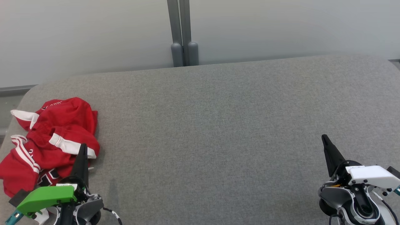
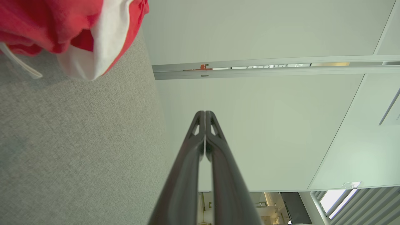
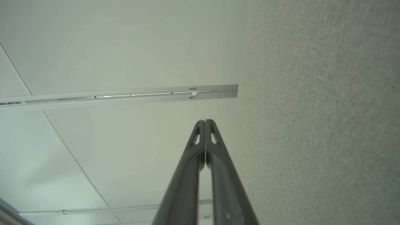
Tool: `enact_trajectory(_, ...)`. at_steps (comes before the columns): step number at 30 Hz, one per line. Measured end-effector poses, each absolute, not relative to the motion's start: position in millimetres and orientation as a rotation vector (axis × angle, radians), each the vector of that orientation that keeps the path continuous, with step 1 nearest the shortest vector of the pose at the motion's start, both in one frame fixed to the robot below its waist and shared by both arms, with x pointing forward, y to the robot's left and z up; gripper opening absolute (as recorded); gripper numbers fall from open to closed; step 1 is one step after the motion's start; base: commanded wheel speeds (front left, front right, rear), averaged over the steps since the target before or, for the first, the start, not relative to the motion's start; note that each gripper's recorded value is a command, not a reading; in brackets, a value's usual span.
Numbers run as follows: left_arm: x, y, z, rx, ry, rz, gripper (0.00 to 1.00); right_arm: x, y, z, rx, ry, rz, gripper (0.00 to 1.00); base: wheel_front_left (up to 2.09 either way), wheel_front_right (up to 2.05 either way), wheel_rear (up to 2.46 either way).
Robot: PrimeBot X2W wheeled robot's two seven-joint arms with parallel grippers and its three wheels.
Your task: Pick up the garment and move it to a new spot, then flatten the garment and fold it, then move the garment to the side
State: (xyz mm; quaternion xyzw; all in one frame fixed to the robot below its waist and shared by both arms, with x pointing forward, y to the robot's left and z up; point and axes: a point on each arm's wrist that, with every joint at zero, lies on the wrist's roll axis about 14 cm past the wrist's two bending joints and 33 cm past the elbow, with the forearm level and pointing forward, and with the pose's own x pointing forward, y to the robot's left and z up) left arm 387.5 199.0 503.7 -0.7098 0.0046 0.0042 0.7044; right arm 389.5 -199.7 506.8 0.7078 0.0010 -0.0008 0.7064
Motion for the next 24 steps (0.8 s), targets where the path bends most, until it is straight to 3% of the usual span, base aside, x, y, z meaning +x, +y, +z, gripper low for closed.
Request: enact_trajectory(24, 387.6, 199.0, 503.7, -1.578, 0.010, 0.009, 0.00, 389.5, -199.7, 506.8, 1.573, 0.002, -0.002, 0.00, 0.00, 0.00, 0.00)
